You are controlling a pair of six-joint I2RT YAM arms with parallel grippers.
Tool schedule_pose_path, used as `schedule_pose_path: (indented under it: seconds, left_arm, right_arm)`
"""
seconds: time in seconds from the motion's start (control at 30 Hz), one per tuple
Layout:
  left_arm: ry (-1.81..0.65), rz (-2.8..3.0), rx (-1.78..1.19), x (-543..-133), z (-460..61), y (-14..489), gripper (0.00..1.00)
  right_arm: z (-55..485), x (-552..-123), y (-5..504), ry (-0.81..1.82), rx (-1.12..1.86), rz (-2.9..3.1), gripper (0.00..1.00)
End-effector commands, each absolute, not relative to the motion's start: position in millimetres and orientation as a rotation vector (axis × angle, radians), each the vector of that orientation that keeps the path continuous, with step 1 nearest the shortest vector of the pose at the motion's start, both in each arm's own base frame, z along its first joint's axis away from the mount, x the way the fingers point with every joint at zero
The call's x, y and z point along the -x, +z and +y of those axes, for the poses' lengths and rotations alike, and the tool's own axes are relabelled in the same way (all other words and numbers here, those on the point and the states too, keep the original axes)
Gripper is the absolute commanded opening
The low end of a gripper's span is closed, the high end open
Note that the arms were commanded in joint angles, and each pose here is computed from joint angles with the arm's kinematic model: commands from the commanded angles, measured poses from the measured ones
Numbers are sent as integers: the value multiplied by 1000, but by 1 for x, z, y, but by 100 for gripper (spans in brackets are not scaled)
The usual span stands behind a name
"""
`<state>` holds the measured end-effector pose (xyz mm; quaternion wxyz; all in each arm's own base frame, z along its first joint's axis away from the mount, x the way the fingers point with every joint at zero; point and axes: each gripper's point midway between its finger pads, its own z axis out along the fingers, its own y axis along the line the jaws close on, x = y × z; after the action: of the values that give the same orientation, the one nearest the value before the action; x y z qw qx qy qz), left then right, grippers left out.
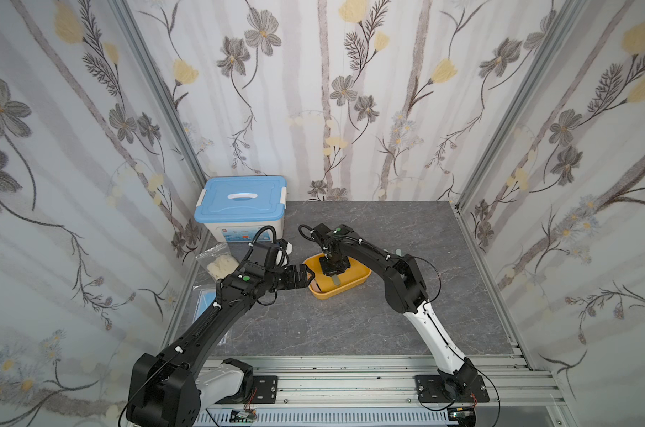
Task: Take the fruit knife out of the storage box
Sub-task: Pick up the fruit knife from the storage box, then place the fruit knife at the center of the board.
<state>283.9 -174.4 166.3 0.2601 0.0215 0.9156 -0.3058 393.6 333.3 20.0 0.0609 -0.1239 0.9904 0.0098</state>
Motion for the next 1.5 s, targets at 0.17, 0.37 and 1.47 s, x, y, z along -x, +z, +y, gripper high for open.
schedule_pose_path:
  seconds: [0.17, 0.37, 1.47]
  left_arm:
    - [-845, 2452, -49, -292, -178, 172, 100]
    - [-846, 2448, -51, -296, -179, 173, 100]
    - [-914, 2431, -87, -355, -221, 182, 100]
  right_arm:
    - [325, -390, 29, -7, 389, 3004, 0]
    - [329, -396, 43, 25, 386, 2971, 1]
    - [287, -418, 82, 46, 327, 2954, 1]
